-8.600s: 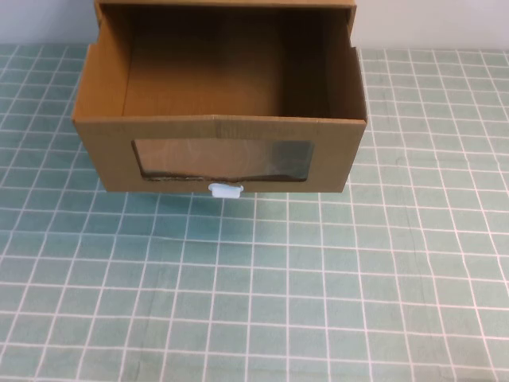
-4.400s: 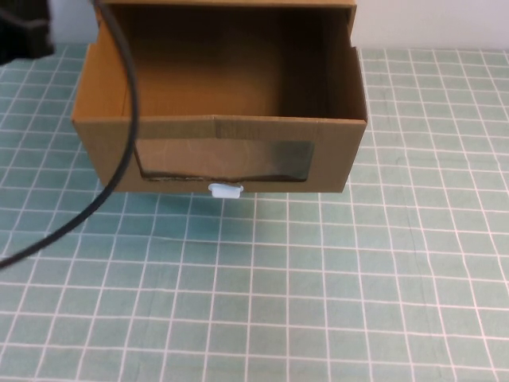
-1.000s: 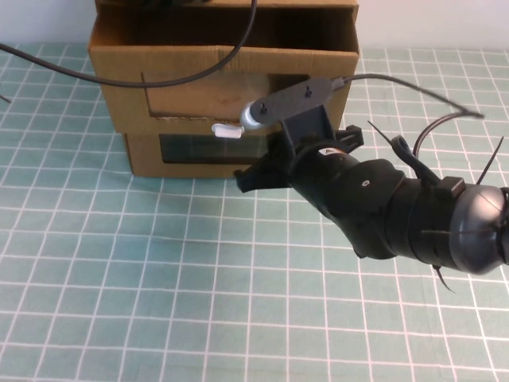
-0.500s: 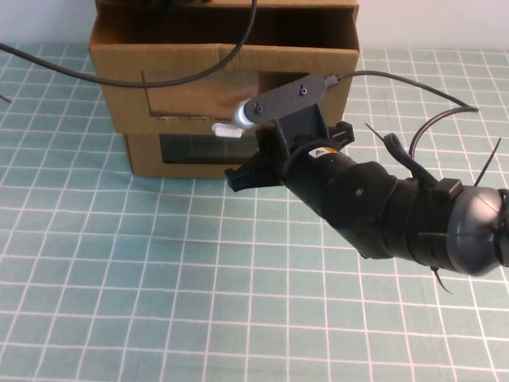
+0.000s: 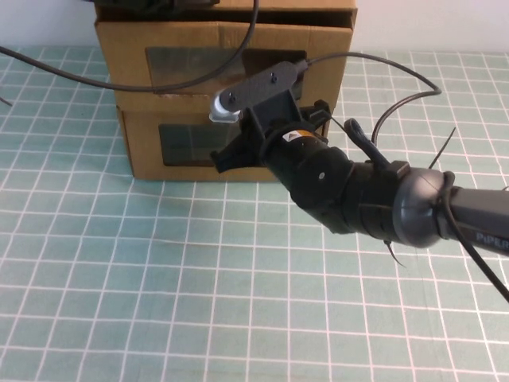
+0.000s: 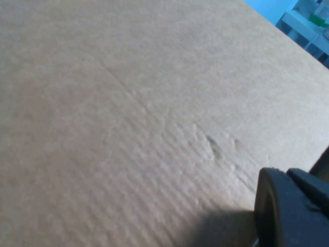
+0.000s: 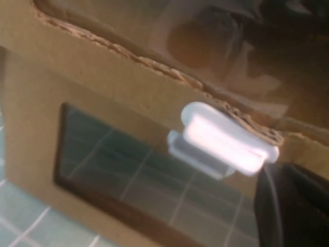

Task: Close the shoe box
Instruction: Close the shoe box with your right arm

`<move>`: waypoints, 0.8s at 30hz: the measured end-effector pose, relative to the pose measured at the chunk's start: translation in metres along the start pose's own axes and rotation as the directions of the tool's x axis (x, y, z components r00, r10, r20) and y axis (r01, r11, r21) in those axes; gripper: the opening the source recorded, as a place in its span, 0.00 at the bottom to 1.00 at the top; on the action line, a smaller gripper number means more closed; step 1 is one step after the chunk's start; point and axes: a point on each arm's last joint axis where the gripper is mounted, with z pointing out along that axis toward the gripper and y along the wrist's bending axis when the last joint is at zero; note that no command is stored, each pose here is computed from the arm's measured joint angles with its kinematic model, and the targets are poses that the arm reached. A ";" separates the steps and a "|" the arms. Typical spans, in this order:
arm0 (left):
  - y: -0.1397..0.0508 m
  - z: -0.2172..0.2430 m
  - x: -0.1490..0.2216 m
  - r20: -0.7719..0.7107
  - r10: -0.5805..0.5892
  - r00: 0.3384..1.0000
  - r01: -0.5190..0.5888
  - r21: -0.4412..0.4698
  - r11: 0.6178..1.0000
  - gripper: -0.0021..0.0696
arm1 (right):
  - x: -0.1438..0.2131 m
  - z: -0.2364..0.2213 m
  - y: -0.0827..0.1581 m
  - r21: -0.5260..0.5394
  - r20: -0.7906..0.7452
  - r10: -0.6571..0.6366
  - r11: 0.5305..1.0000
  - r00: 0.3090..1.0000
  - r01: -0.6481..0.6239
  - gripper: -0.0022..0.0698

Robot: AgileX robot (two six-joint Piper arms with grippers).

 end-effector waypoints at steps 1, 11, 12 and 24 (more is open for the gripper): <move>0.000 0.000 0.000 0.000 0.000 1.000 0.000 0.000 1.000 0.02 | 0.000 0.003 -0.003 0.007 0.001 0.002 1.000 1.000 -0.002 0.01; 0.000 0.000 -0.001 0.007 -0.002 1.000 0.002 -0.004 1.000 0.02 | -0.003 0.024 -0.020 -0.014 -0.015 0.025 1.000 1.000 -0.025 0.01; 0.000 0.000 -0.001 0.007 -0.002 1.000 0.002 -0.004 1.000 0.02 | -0.003 0.024 -0.021 -0.018 -0.017 0.026 0.999 1.000 -0.026 0.01; 0.001 -0.024 -0.009 0.030 0.010 0.999 -0.010 -0.023 1.000 0.02 | -0.011 0.014 -0.024 -0.121 -0.035 -0.071 0.990 0.997 0.066 0.01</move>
